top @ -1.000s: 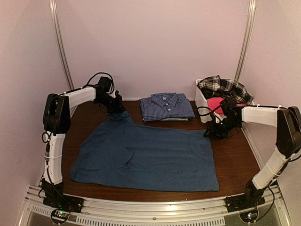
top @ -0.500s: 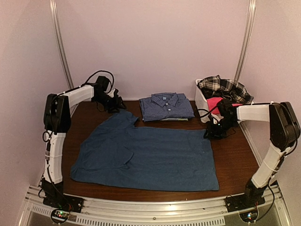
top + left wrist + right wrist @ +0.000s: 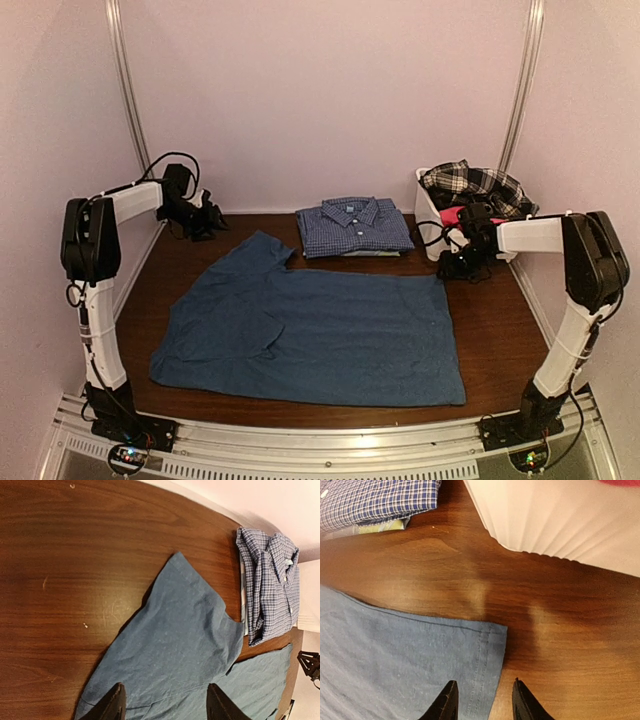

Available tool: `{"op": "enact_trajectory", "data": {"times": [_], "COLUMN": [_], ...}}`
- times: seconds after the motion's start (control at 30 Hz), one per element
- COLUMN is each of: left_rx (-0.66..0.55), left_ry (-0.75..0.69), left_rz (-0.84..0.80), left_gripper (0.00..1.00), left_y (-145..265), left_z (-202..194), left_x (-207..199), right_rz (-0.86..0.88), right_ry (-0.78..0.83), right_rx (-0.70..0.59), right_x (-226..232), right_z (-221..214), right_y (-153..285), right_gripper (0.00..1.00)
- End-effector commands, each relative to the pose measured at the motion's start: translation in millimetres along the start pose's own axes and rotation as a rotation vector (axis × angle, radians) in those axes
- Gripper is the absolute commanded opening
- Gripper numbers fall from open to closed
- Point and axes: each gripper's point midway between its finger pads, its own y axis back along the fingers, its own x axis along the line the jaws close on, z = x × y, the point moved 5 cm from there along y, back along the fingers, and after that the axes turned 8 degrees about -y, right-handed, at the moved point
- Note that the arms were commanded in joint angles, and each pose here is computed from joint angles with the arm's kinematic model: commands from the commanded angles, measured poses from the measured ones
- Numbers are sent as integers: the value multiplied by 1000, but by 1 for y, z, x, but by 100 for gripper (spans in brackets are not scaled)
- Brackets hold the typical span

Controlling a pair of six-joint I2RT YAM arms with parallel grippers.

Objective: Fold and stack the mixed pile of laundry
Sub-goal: Pick up the 1/3-folded T-shirt from the center of the board.

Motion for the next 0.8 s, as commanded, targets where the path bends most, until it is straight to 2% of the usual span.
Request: {"op": "enact_trajectory", "data": {"times": [0.0, 0.5, 0.6, 0.77], "left_rx": [-49, -39, -35, 1], "left_ry": [-30, -45, -67, -160], "left_rz": [7, 117, 133, 155], "left_gripper": [57, 60, 60, 58], "left_y": [6, 6, 2, -2], "left_z": [5, -2, -3, 1], "left_x": [5, 35, 40, 45], "right_rz": [-17, -91, -90, -49], "right_ry": [59, 106, 109, 109], "right_rx": [-55, 1, 19, 14], "right_x": [-2, -14, -14, -7], "right_z": [17, 16, 15, 18], "right_y": [-14, -53, -57, -52], "right_gripper": [39, 38, 30, 6]}}
